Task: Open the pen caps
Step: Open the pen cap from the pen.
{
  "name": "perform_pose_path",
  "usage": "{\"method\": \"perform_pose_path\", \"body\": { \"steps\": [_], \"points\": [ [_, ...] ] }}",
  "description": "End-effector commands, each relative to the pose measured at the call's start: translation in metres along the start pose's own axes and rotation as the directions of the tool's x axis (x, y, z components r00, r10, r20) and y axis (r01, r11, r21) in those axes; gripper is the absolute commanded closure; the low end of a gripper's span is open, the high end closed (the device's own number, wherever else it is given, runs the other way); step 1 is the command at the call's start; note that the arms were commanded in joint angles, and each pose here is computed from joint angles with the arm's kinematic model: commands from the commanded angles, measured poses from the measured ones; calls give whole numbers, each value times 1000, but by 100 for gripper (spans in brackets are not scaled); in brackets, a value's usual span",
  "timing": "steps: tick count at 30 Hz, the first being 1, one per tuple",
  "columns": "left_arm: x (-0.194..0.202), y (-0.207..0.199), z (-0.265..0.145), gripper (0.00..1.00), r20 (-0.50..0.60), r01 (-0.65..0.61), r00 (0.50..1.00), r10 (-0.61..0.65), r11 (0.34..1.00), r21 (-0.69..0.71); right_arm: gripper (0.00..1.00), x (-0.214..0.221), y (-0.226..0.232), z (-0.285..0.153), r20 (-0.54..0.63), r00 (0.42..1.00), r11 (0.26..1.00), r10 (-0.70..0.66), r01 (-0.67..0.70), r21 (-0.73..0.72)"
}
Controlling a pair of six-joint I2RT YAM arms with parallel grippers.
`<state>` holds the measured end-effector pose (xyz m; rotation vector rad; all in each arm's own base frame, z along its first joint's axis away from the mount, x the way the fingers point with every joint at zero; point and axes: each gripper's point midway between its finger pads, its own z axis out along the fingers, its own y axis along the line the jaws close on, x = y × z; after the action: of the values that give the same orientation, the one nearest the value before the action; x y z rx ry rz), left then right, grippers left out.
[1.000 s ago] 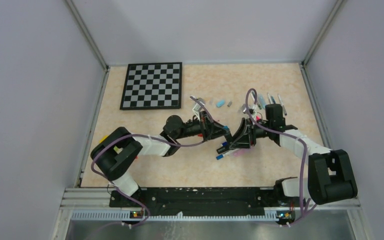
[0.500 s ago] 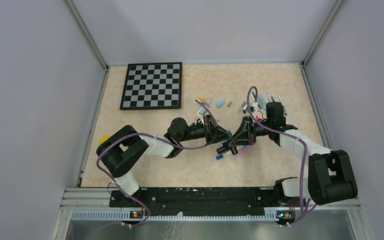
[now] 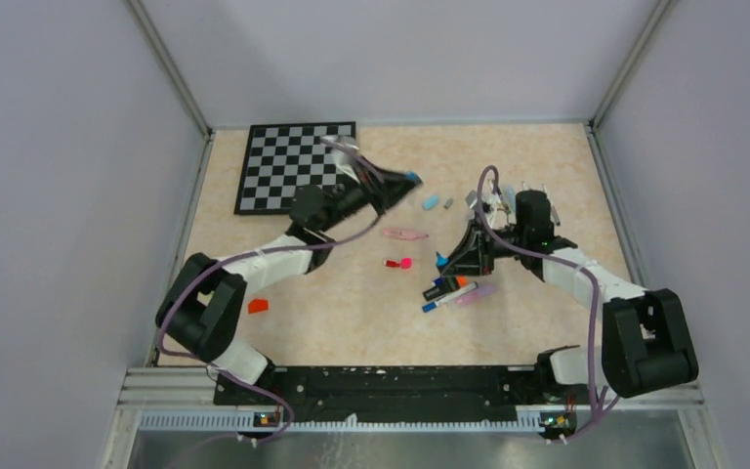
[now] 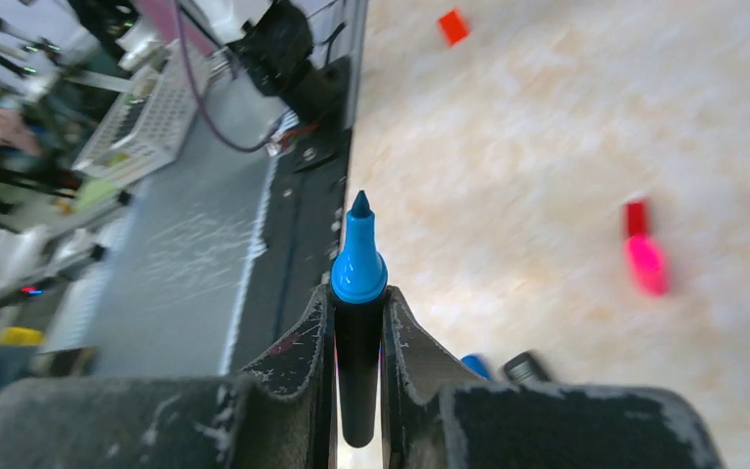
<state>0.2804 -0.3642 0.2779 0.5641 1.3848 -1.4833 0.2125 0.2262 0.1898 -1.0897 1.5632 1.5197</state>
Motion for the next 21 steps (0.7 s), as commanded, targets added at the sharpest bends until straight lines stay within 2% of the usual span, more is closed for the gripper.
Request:
{"method": "perform_pose_path", "body": {
  "steps": [1,4,6,10,13,14,16,18,21],
  "points": [
    [-193,-20,-37,100,520,-265,793,316,949,-172,100,36,29,4,-46,980,972,193,-197,-126],
    [-199,-27,-47,100,552,-262,773,312,950,-171,100,37,29,4,-50,979,972,196,-201,-122],
    [-197,-33,-50,100,548,-270,777,311,950,-157,100,36,26,4,-56,983,979,176,-181,-99],
    [-172,-41,-53,100,479,-262,834,274,960,-94,100,38,4,-4,-119,989,996,89,-84,43],
    [-137,-37,-62,93,410,-210,885,219,975,-69,100,31,-22,-23,-140,988,980,62,-33,196],
    [-130,-38,-64,93,393,-198,896,207,978,-63,100,27,-29,-32,-133,990,970,54,-21,241],
    [-104,-31,-73,100,346,-146,925,161,987,-68,100,19,-44,-53,-107,993,940,52,-12,342],
    [-83,-28,-81,100,308,-107,943,124,992,-72,100,14,-58,-76,-83,995,894,53,-10,447],
    [-55,-22,-88,100,243,-51,968,69,995,-80,100,10,-83,-121,-38,997,780,74,-34,624]
  ]
}}
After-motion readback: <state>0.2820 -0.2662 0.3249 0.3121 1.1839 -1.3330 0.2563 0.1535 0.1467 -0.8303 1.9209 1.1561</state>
